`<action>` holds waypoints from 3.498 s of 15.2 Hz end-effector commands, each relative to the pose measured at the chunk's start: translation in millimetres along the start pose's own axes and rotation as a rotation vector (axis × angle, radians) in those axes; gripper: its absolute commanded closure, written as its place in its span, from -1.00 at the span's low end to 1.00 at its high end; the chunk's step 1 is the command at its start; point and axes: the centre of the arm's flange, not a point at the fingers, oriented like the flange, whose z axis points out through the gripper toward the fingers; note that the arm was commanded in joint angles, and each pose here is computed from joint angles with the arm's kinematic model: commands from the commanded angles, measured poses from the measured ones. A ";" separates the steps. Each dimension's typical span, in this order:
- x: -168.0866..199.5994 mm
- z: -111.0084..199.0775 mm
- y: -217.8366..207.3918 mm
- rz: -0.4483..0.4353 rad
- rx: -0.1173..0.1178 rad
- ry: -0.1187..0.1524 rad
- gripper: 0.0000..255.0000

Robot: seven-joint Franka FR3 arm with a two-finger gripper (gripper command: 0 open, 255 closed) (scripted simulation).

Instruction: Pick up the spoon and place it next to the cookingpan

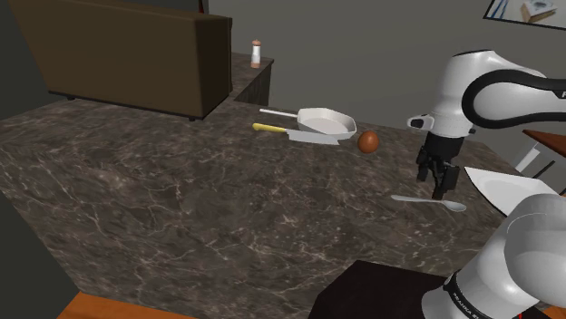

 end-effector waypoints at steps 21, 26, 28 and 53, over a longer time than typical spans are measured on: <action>-0.4 31.6 1.1 -0.005 0.001 -0.001 1.00; -2.9 10.6 -2.4 -0.005 0.001 -0.001 1.00; -4.4 0.3 -3.9 -0.005 0.001 -0.001 1.00; 16.0 -101.8 96.2 -0.005 0.001 -0.001 1.00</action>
